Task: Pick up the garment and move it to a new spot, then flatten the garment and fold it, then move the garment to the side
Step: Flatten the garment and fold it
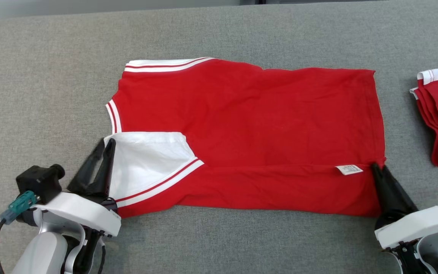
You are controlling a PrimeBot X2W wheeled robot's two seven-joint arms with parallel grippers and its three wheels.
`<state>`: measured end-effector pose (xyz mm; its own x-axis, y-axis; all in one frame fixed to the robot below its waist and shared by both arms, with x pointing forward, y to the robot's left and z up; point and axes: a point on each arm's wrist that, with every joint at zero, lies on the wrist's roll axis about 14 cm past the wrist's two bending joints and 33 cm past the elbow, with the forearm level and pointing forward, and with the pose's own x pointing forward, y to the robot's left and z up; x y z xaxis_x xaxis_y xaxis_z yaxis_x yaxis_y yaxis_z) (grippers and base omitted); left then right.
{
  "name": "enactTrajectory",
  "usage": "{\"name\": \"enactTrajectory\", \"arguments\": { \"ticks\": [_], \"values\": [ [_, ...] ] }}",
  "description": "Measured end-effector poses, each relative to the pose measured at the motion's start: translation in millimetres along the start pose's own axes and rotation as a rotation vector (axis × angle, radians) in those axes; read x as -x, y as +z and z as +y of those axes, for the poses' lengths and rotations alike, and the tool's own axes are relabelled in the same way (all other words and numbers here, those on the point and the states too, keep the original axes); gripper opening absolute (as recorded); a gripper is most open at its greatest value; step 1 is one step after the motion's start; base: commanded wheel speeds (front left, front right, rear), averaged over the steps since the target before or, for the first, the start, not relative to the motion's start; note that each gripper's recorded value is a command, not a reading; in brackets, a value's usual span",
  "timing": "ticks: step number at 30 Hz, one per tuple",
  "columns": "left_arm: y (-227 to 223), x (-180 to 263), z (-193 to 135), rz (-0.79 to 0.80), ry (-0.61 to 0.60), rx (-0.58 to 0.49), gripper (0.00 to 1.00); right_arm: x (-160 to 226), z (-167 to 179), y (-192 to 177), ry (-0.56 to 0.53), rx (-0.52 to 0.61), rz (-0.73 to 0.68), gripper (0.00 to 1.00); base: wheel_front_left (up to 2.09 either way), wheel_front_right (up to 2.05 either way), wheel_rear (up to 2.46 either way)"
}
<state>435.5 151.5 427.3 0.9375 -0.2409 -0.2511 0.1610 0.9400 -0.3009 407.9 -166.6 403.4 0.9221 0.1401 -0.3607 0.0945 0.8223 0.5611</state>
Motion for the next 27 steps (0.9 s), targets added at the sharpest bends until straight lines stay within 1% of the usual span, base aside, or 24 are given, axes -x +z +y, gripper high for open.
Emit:
{"name": "enactTrajectory", "arguments": {
  "ticks": [2, 5, 9, 12, 14, 18, 24, 27],
  "values": [
    [4.7, 0.8, 4.9, -0.042, 0.025, 0.016, 1.00, 2.3, 0.3, 8.0, 0.000, 0.018, -0.044, 1.00, 0.00, 0.00, 0.00],
    [18.8, 4.6, 13.3, -0.136, 0.073, 0.035, 1.00, 9.1, 1.6, 22.6, -0.002, 0.075, -0.121, 1.00, 0.00, 0.00, 0.00],
    [40.9, 12.5, 22.0, -0.250, 0.133, 0.053, 1.00, 18.6, 5.1, 55.3, -0.005, 0.194, -0.261, 1.00, 0.00, 0.00, 0.00],
    [58.8, 19.0, 23.2, -0.317, 0.151, 0.036, 1.00, 23.8, 17.0, 80.6, 0.017, 0.261, -0.363, 1.00, 0.00, 0.00, 0.00],
    [70.3, 26.8, 20.8, -0.357, 0.155, 0.002, 1.00, 28.2, 28.9, 95.9, 0.039, 0.323, -0.421, 1.00, 0.00, 0.00, 0.00],
    [64.3, 35.5, 21.7, -0.338, 0.162, -0.056, 1.00, 29.6, 42.6, 98.9, 0.068, 0.385, -0.438, 1.00, 0.00, 0.00, 0.00],
    [41.2, 40.7, 21.2, -0.272, 0.160, -0.070, 1.00, 27.0, 41.7, 91.5, 0.068, 0.394, -0.415, 1.00, 0.00, 0.00, 0.00],
    [38.9, 40.6, 20.7, -0.266, 0.158, -0.073, 1.00, 26.4, 41.7, 90.5, 0.069, 0.392, -0.415, 1.00, 0.00, 0.00, 0.00]
  ]
}}
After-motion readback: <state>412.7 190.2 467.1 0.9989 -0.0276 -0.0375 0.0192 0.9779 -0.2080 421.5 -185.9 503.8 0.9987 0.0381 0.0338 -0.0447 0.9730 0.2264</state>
